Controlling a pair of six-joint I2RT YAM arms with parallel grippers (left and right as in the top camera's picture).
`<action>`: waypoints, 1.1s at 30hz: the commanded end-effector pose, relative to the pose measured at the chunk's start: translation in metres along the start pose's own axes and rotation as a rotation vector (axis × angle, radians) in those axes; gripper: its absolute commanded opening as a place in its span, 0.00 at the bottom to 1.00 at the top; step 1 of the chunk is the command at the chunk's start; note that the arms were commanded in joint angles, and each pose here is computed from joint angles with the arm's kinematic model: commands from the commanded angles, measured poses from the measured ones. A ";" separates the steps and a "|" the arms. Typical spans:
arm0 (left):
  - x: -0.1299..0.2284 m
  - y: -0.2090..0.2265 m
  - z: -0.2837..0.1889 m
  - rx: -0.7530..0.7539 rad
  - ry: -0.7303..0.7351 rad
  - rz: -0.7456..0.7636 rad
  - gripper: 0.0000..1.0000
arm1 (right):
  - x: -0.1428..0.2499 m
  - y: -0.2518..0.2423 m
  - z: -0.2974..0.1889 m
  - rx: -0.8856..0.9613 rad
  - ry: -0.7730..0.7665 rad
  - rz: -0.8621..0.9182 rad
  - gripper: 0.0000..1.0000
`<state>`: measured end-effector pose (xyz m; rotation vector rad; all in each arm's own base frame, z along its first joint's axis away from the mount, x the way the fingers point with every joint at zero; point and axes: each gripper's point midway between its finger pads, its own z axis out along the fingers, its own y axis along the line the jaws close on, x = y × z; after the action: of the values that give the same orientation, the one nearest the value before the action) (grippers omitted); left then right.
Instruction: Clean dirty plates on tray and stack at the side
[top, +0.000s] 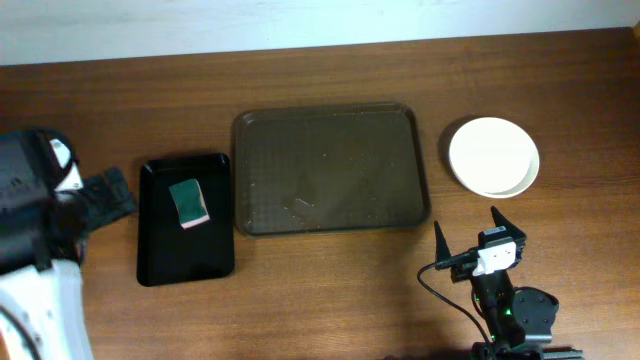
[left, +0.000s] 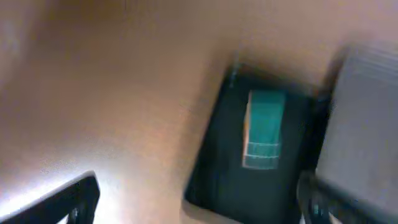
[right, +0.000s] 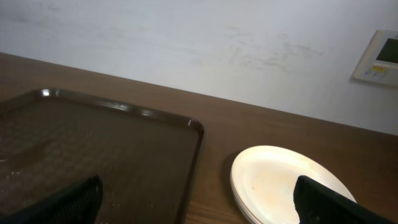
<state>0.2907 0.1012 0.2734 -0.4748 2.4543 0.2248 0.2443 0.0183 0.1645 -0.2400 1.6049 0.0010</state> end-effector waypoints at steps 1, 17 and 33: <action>-0.023 -0.035 -0.045 0.126 -0.370 0.032 1.00 | 0.004 0.003 0.001 -0.015 0.006 0.006 0.98; 0.105 -0.060 -0.005 0.364 -0.881 -0.006 1.00 | 0.004 0.003 0.001 -0.015 0.006 0.006 0.98; 0.129 -0.071 0.043 0.370 -0.822 0.014 1.00 | 0.004 0.003 0.001 -0.015 0.006 0.006 0.98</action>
<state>0.2458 0.0149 0.1584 -0.1575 1.6357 -0.0181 0.2444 0.0190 0.1635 -0.2430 1.6082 0.0052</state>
